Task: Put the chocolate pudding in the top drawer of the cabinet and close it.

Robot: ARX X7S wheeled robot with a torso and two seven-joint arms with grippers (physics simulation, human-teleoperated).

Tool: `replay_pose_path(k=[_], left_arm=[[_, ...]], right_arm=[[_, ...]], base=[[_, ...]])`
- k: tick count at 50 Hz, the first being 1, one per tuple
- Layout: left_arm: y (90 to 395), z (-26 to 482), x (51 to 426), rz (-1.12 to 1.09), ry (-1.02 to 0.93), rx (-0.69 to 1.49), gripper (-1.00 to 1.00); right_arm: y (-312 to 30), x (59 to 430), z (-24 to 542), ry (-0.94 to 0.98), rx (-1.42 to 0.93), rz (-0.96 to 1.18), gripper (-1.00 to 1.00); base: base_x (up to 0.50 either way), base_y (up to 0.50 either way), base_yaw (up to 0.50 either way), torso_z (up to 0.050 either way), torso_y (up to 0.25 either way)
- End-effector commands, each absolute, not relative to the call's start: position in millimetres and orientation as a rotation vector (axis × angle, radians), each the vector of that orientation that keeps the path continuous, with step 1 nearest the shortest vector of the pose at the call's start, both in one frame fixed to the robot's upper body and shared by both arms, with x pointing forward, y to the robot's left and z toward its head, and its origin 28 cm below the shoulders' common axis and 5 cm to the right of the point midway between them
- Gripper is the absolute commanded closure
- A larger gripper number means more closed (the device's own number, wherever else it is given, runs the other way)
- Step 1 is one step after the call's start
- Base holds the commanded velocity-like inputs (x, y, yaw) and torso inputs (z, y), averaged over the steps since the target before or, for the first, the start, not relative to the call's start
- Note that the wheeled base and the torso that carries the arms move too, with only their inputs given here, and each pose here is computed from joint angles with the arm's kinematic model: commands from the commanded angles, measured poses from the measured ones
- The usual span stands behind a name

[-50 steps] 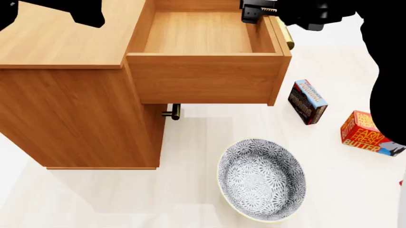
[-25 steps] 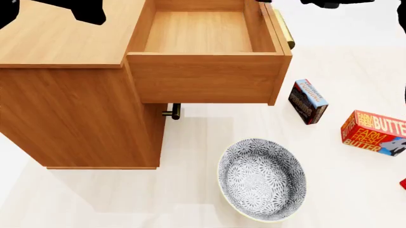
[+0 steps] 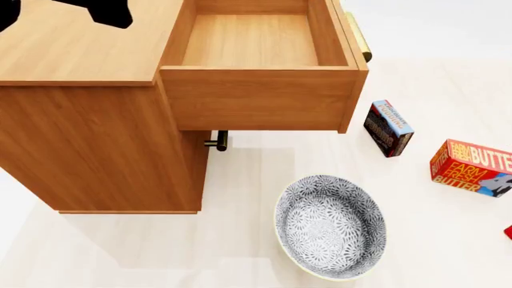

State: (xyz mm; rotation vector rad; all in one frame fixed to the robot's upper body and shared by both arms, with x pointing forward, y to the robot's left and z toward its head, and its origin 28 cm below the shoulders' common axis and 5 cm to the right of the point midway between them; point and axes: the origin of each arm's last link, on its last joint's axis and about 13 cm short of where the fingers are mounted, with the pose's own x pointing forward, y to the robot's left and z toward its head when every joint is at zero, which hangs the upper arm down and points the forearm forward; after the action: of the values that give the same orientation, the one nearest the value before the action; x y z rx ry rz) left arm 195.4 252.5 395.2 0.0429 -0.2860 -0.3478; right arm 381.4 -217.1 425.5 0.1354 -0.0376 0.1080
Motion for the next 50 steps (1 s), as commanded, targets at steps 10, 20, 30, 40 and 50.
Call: replay_pose_path(k=[10, 20, 30, 40, 50], left_arm=[[247.6, 396.2, 195.4, -0.347, -0.293, 0.043, -1.00], [247.3, 400.3, 191.6, -0.331, -0.311, 0.054, -1.00], [246.6, 402.5, 191.3, -0.320, -0.319, 0.063, -1.00], [245.4, 402.0, 193.7, -0.324, -0.316, 0.062, -1.00], [243.9, 400.7, 193.0, -0.327, -0.310, 0.061, -1.00]], right_arm=[[-252.1, 395.8, 359.7, -0.019, 0.092, 0.087, -1.00], [-258.7, 400.6, 318.6, 0.062, 0.070, 0.125, -1.00], [-265.6, 401.0, 285.6, 0.112, 0.057, 0.139, -1.00], [-265.1, 401.4, 268.2, 0.170, 0.018, 0.189, -1.00], [-267.4, 401.5, 264.2, 0.208, -0.094, 0.237, -1.00]], base=[[0.00, 0.00, 0.00, 0.000, 0.000], [0.00, 0.00, 0.00, 0.000, 0.000], [0.00, 0.00, 0.00, 0.000, 0.000], [0.00, 0.00, 0.00, 0.000, 0.000], [0.00, 0.00, 0.00, 0.000, 0.000]])
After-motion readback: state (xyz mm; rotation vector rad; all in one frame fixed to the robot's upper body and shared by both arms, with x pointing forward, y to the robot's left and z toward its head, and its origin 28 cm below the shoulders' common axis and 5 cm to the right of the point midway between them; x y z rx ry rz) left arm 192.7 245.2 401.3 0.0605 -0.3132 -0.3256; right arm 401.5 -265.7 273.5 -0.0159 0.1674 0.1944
